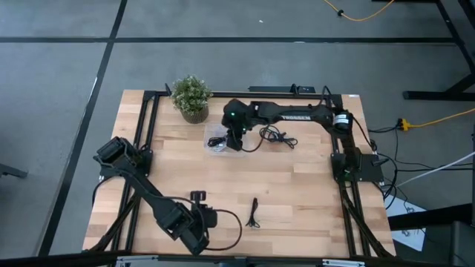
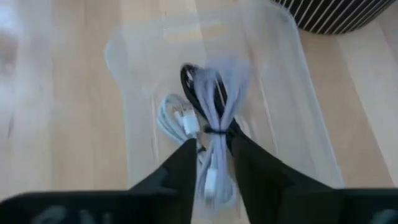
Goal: Pick and place USB-C Cables
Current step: Put the white charger cable into the transparent bin, then put the bottom black charger cable into the transparent bin
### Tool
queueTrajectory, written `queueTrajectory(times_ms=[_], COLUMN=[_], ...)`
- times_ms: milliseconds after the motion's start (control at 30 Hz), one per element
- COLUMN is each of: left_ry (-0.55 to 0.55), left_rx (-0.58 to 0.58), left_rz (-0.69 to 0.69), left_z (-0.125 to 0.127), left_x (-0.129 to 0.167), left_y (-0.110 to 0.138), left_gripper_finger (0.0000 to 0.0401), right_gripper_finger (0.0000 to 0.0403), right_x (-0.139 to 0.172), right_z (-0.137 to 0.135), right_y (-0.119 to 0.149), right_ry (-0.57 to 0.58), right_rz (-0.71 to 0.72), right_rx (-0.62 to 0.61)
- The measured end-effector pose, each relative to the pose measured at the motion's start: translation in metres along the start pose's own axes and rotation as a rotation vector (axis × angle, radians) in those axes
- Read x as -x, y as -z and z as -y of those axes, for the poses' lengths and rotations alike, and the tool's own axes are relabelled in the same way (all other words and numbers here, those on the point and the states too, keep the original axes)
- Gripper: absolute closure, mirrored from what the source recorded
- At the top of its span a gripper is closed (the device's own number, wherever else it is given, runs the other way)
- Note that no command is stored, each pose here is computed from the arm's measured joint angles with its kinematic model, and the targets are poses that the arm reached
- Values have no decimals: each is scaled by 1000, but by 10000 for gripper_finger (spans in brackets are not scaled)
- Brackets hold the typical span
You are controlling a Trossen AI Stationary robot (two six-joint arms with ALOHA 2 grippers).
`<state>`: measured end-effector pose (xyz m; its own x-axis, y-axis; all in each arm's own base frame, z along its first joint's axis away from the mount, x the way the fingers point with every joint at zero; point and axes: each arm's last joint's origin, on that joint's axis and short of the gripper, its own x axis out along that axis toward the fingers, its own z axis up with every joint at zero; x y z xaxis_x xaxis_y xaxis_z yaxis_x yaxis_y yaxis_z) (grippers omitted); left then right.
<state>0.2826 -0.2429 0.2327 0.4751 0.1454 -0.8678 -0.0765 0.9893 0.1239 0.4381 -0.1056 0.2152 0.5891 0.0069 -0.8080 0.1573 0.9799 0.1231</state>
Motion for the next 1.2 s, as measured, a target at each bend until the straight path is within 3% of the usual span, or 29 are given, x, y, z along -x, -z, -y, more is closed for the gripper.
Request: queueTrajectory(times_ms=[233,533,667,933,1067,1200], left_ry=[1,-14,-14,-62,-113,-220], left_rx=[3,4,4,-23,-54,-84], left_rz=[1,13,13,54,93,217], left_z=[1,0,0,-2,-9,-28], left_x=[0,0,0,0,-4,-14], left_y=[0,0,0,-2,-9,-35], left_gripper_finger=[304,304,304,304,304,304], right_gripper_finger=[257,260,261,261,261,261], right_x=[15,69,93,143,173,202], right_z=[-3,-8,-10,-19,-32,-47], right_y=[1,52,64,84,112,150], right_ry=[-1,31,95,161,202,199], right_rz=[-43,-644,-798,-732,-698,-665], right_rx=[-18,83,55,-77,-185,-278])
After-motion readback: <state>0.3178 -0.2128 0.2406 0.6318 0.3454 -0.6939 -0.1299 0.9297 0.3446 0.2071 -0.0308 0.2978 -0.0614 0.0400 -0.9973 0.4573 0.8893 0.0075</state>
